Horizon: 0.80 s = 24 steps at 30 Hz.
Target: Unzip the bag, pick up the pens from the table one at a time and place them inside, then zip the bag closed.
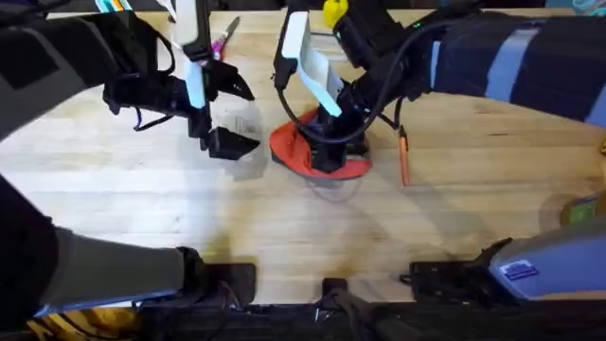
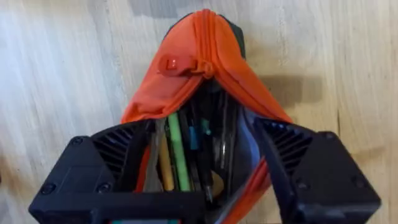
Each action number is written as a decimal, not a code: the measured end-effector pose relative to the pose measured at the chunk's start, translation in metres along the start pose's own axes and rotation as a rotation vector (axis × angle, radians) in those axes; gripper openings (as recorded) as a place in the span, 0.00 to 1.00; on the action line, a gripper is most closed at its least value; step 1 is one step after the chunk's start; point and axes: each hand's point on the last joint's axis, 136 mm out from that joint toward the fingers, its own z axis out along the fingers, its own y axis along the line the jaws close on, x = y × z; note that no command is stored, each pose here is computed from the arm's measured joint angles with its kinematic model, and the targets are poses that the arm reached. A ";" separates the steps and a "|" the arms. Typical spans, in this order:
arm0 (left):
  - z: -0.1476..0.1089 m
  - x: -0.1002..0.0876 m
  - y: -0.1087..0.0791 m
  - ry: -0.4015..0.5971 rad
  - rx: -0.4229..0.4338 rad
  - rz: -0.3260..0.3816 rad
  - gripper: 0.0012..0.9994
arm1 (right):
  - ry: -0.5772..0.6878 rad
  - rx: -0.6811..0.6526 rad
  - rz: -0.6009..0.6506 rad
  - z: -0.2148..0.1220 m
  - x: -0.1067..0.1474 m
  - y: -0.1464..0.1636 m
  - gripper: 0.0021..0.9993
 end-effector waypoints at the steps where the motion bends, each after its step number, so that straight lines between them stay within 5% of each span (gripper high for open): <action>1: 0.000 0.000 0.000 0.000 0.000 0.000 0.99 | 0.000 0.000 0.000 0.000 0.000 0.000 1.00; 11: 0.000 0.000 0.000 0.000 0.001 -0.001 0.99 | 0.049 0.036 0.099 -0.014 0.001 -0.002 1.00; 17: 0.000 0.000 -0.001 0.000 0.002 -0.002 0.99 | 0.020 0.248 0.250 -0.087 0.006 -0.023 1.00; 24: 0.000 0.000 -0.001 0.000 0.002 -0.002 0.99 | 0.042 0.430 0.550 -0.150 0.055 -0.044 1.00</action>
